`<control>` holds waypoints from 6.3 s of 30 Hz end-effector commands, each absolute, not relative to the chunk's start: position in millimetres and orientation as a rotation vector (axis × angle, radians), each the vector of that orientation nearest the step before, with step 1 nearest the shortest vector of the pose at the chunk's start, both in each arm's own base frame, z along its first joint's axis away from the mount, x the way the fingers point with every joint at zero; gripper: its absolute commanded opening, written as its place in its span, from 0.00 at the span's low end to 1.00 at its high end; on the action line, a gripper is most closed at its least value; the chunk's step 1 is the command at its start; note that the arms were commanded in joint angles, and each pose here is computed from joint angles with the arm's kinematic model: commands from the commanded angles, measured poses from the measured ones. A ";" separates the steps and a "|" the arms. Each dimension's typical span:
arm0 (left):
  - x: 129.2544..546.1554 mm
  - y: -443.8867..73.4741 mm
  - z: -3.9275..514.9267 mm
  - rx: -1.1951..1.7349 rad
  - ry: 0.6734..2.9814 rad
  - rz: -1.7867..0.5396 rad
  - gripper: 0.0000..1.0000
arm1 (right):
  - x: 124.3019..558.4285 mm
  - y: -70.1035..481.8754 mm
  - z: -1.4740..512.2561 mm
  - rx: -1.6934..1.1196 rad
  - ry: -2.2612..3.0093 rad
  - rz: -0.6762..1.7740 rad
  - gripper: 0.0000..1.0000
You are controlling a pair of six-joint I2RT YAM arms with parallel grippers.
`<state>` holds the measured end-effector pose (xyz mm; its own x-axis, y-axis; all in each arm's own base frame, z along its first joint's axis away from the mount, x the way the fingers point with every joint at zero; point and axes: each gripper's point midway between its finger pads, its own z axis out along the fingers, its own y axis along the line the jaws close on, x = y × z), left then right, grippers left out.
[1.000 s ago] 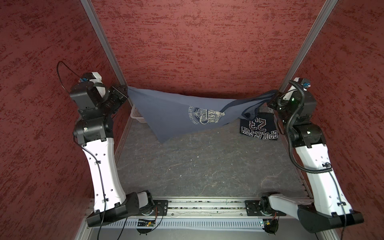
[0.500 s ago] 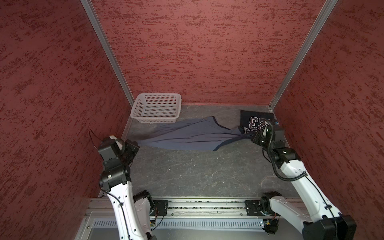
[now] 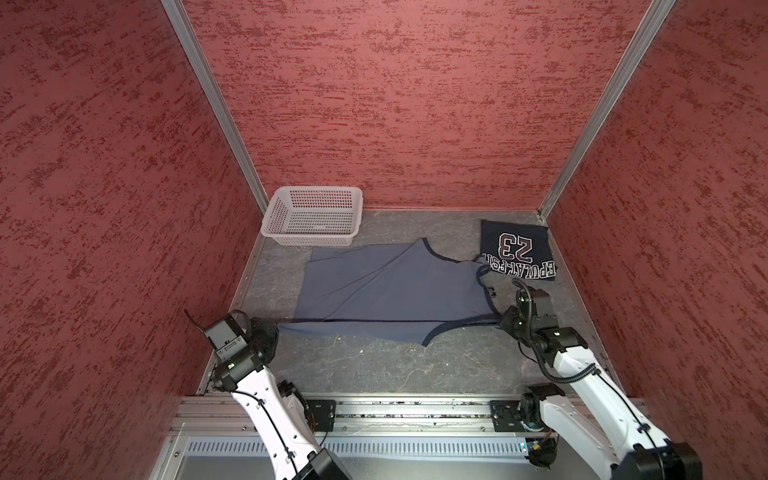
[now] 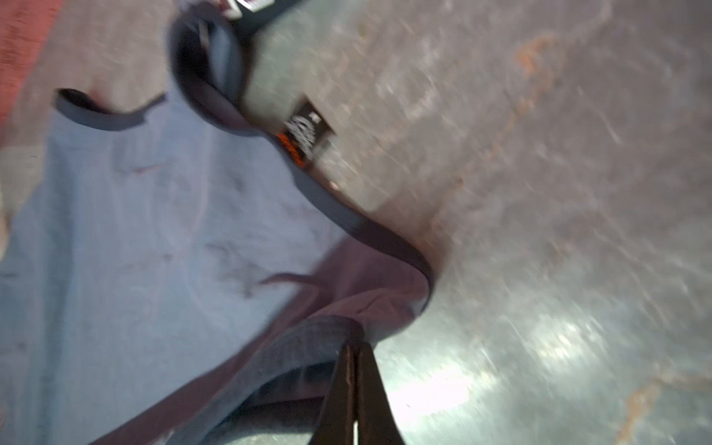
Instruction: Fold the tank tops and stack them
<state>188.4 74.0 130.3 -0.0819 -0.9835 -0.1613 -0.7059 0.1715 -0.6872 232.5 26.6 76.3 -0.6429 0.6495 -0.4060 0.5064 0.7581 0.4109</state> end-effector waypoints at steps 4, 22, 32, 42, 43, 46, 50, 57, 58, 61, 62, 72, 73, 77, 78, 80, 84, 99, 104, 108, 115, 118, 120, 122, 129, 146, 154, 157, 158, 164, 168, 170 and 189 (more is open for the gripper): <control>193.5 73.3 138.6 -1.546 1.834 -0.624 0.01 | 221.8 10.1 88.9 0.981 2.330 0.294 0.00; 218.4 17.7 155.8 -1.193 2.112 -0.648 0.10 | 224.4 138.1 131.6 0.513 2.432 0.705 0.54; 219.6 24.6 150.0 -1.198 2.111 -0.596 0.10 | 203.7 250.8 97.8 0.255 2.609 0.954 0.51; 222.7 28.5 140.2 -1.210 2.114 -0.576 0.11 | 181.2 269.6 62.6 0.203 2.779 0.965 0.44; 223.4 28.4 139.3 -1.212 2.115 -0.579 0.11 | 181.0 273.0 62.5 0.191 2.778 0.978 0.42; 224.0 28.2 136.6 -1.216 2.118 -0.583 0.11 | 181.7 279.0 61.1 0.168 2.785 0.981 0.37; 223.1 29.3 134.4 -1.221 2.120 -0.572 0.11 | 182.1 284.8 55.0 0.141 2.807 0.973 0.33; 214.9 36.7 128.4 -1.273 2.105 -0.507 0.13 | 182.7 274.7 64.1 0.146 2.788 0.895 0.07; 214.0 37.2 127.1 -1.279 2.101 -0.503 0.14 | 182.1 272.0 66.1 0.148 2.782 0.888 0.03; 212.6 37.8 126.3 -1.294 2.086 -0.502 0.16 | 180.7 263.5 76.2 0.153 2.763 0.864 0.00; 212.5 37.9 126.7 -1.297 2.085 -0.502 0.16 | 180.6 260.8 80.9 0.158 2.754 0.860 0.00; 233.2 37.1 114.6 -1.235 2.159 -0.493 0.19 | 214.7 242.3 118.9 0.175 2.647 0.750 0.00; 239.3 34.9 112.3 -1.217 2.182 -0.496 0.19 | 224.6 237.3 119.1 0.190 2.636 0.743 0.00; 256.2 24.3 100.9 -1.176 2.253 -0.500 0.13 | 254.0 221.5 117.4 0.233 2.609 0.742 0.00; 258.6 23.5 99.0 -1.174 2.260 -0.498 0.11 | 259.0 219.2 116.3 0.235 2.605 0.737 0.00; 261.6 27.3 98.0 -1.179 2.256 -0.471 0.11 | 265.5 216.8 110.0 0.247 2.613 0.748 0.00; 264.1 35.6 103.0 -1.165 2.249 -0.409 0.22 | 275.8 218.0 100.8 0.263 2.609 0.783 0.00; 266.7 -5.7 82.7 -0.973 2.443 -0.328 0.39 | 291.0 212.4 72.6 0.246 2.650 0.678 0.01; 266.9 -15.7 54.9 -0.977 2.523 -0.327 0.39 | 298.3 207.2 60.3 0.251 2.671 0.613 0.02; 264.2 -4.9 35.0 -1.043 2.579 -0.247 0.35 | 302.2 209.6 59.9 0.233 2.672 0.609 0.02; 272.0 15.2 46.1 -1.096 2.503 -0.200 0.45 | 307.3 214.8 63.7 0.208 2.663 0.624 0.02; 276.9 23.9 52.2 -1.090 2.484 -0.137 0.47 | 308.8 217.9 62.9 0.203 2.662 0.639 0.02; 283.6 26.1 53.4 -1.088 2.477 -0.142 0.48 | 309.5 218.6 61.3 0.200 2.667 0.637 0.02; 290.2 27.7 54.1 -1.079 2.482 -0.130 0.49 | 310.3 219.1 60.9 0.196 2.669 0.637 0.01; 303.1 34.1 41.3 -1.104 2.527 -0.090 0.48 | 310.2 219.4 58.6 0.195 2.671 0.636 0.01; 300.3 40.1 40.6 -1.129 2.502 -0.083 0.00 | 317.9 222.1 64.7 0.176 2.658 0.624 0.00; 293.4 70.2 72.7 -1.202 2.325 -0.097 0.00 | 337.2 229.5 85.9 0.128 2.608 0.611 0.00; 294.5 73.5 72.2 -1.220 2.325 -0.106 0.00 | 343.9 234.5 83.6 0.113 2.614 0.610 0.00; 295.4 74.4 72.3 -1.223 2.322 -0.106 0.00 | 345.9 236.0 83.1 0.107 2.615 0.609 0.00; 308.4 65.7 60.5 -1.184 2.385 -0.175 0.08 | 355.4 239.9 81.0 0.094 2.618 0.592 0.00; 320.0 51.7 57.3 -1.110 2.436 -0.227 0.16 | 352.2 230.4 79.6 0.125 2.619 0.545 0.00; 322.2 49.0 57.7 -1.099 2.444 -0.227 0.18 | 349.5 220.2 77.2 0.158 2.621 0.498 0.00; 275.4 -21.8 43.0 -0.964 2.570 -0.266 0.56 | 223.8 78.7 89.5 0.558 2.686 0.000 0.50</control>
<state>283.6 -15.8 57.7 -0.6912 -0.6427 -0.3305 -0.5713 0.7660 -0.2948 259.2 122.7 99.1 -0.8566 0.3063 -0.4152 0.2301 0.9471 0.2239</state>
